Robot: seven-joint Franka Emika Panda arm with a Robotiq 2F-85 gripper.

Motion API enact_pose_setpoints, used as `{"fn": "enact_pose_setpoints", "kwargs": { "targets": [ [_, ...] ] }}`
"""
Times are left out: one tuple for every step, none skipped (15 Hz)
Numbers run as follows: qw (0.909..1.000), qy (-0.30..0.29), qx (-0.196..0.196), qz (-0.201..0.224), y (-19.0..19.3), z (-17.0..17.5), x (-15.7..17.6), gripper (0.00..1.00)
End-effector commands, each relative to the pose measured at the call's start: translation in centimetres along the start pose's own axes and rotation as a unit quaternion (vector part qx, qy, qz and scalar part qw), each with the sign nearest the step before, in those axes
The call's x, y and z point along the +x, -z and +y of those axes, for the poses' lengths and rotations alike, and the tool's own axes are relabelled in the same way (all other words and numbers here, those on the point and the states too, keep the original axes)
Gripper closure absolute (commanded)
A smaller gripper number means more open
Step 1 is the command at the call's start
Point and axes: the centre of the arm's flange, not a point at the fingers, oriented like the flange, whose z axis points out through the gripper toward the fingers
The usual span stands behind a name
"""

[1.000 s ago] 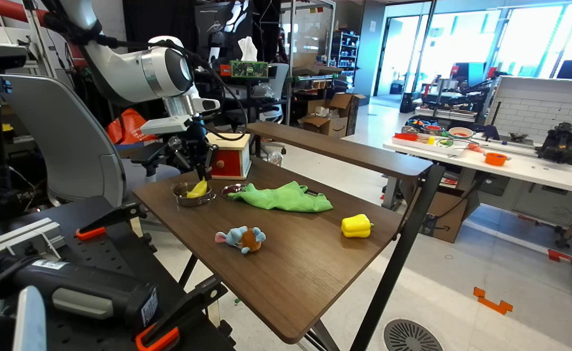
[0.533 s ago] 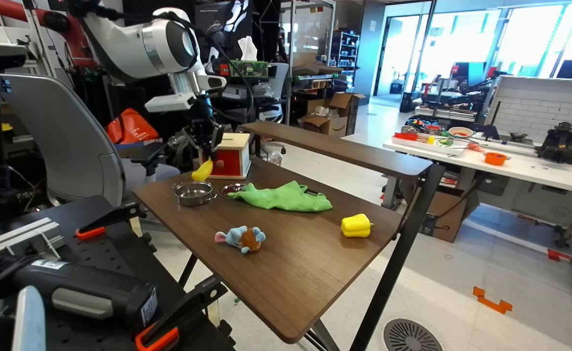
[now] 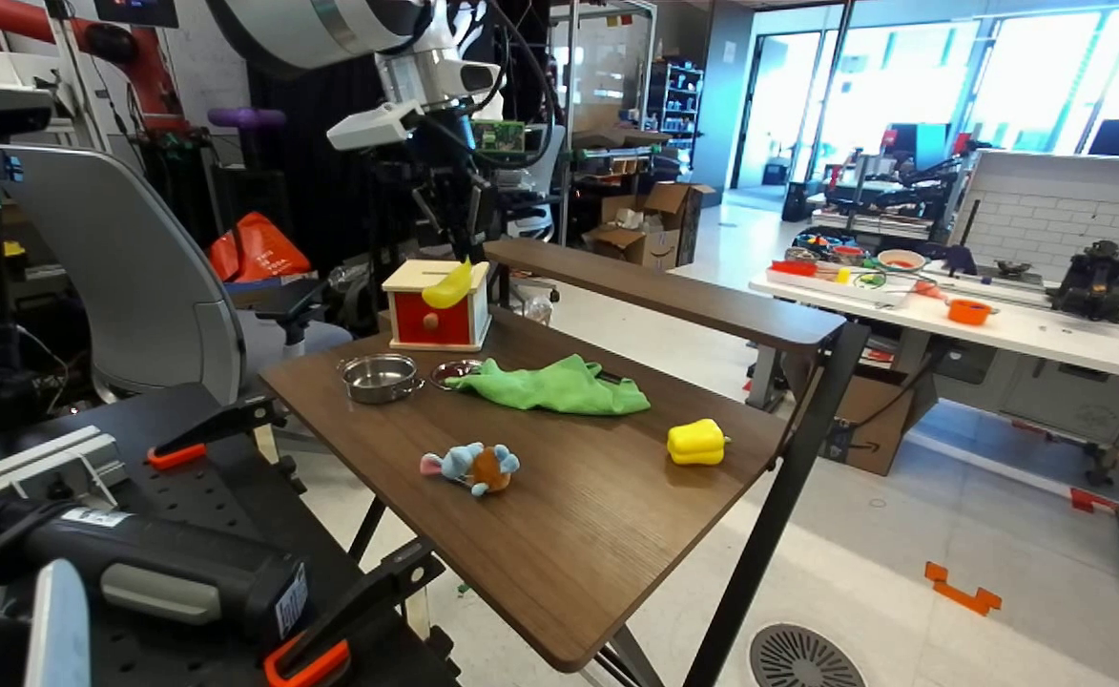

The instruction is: Pick the yellow object in the pot and put it on the table

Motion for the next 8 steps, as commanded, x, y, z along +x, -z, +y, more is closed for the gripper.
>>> {"fn": "enact_pose_setpoints", "kwargs": {
  "targets": [
    [0.9952, -0.093, -0.027, -0.013, -2.0, 6.7, -0.3, 0.96],
    [0.9923, -0.118, -0.037, -0.015, -3.1, 8.5, -0.2, 0.96],
    [0.9888, -0.141, -0.043, -0.022, -3.9, 10.3, -0.3, 0.96],
    [0.9855, -0.160, -0.048, -0.026, -4.9, 12.0, -0.1, 0.96],
    [0.9816, -0.180, -0.055, -0.033, -5.6, 13.3, -0.3, 0.96],
    [0.9785, -0.193, -0.060, -0.041, -6.4, 14.3, -0.5, 0.96],
    [0.9755, -0.205, -0.065, -0.048, -7.3, 15.2, -0.6, 0.96],
    [0.9727, -0.214, -0.068, -0.056, -8.2, 15.8, -0.8, 0.96]
  ]
}}
